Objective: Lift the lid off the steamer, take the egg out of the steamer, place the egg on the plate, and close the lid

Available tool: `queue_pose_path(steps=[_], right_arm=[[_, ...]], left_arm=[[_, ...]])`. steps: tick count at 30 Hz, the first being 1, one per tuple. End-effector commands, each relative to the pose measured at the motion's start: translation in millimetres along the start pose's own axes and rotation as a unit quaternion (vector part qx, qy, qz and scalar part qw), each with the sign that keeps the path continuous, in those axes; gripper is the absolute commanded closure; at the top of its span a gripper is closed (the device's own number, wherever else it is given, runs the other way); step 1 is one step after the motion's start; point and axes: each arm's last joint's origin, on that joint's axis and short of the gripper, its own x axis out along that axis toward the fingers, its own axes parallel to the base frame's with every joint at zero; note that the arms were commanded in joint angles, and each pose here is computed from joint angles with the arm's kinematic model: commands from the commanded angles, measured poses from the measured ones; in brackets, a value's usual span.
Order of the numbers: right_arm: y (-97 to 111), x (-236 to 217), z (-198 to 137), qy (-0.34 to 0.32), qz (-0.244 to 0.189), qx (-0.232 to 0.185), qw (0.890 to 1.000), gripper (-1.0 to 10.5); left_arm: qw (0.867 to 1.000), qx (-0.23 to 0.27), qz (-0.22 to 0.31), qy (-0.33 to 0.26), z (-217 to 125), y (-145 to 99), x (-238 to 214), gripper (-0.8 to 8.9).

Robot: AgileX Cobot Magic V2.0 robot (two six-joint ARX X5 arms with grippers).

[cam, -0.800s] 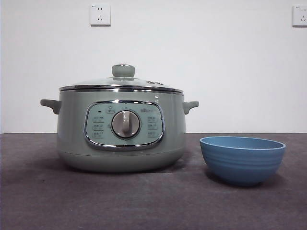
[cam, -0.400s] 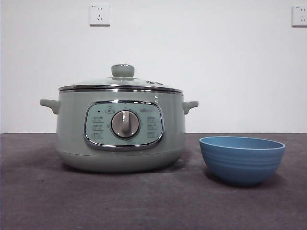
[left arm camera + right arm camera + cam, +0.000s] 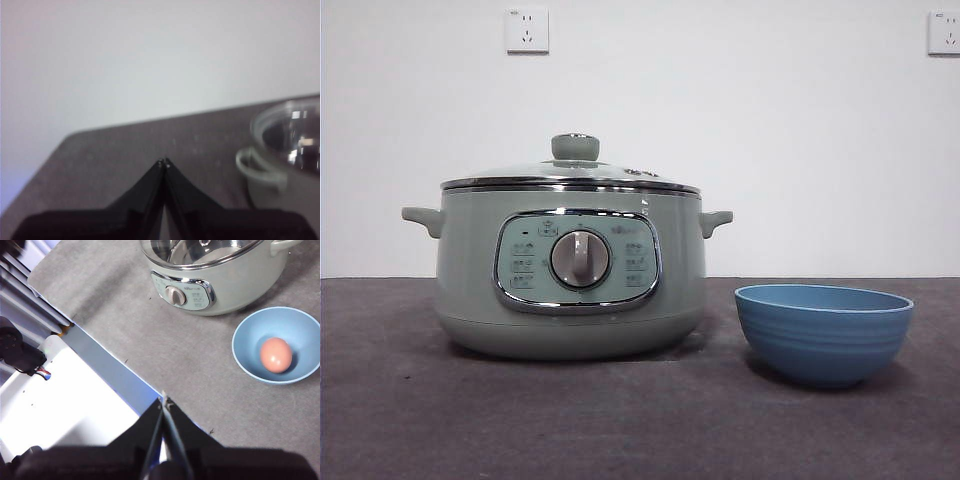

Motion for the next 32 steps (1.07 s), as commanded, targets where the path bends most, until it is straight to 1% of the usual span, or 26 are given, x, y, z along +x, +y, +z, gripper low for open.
queue_pose_path(steps=[1,3,7,11,13,19,21,32], right_arm=[[0,0,0,-0.003,-0.001,0.001,1.0,9.5],[0,0,0,-0.003,-0.001,0.001,1.0,9.5],[0,0,0,-0.003,-0.001,0.001,1.0,9.5],[0,0,0,-0.003,-0.001,0.001,1.0,9.5],[0,0,0,-0.003,-0.001,0.001,1.0,9.5],[0,0,0,-0.003,-0.001,0.001,1.0,9.5],[0,0,0,-0.003,-0.001,0.001,1.0,9.5],[0,0,0,-0.003,-0.001,0.001,1.0,9.5]], left_arm=[[1.0,-0.013,0.006,0.014,-21,-1,1,8.17],[0.999,-0.02,0.007,0.024,-35,-3,2,8.17],[0.999,-0.027,0.008,0.033,-52,-5,2,8.17],[0.999,-0.032,0.007,0.034,-63,-6,2,8.17],[0.998,-0.039,0.007,0.049,-68,-7,2,8.17],[0.995,-0.045,0.0,0.092,-76,-8,1,8.17],[0.995,-0.054,-0.001,0.088,-75,-8,1,8.17],[0.995,-0.054,0.001,0.089,-75,-8,1,8.17]])
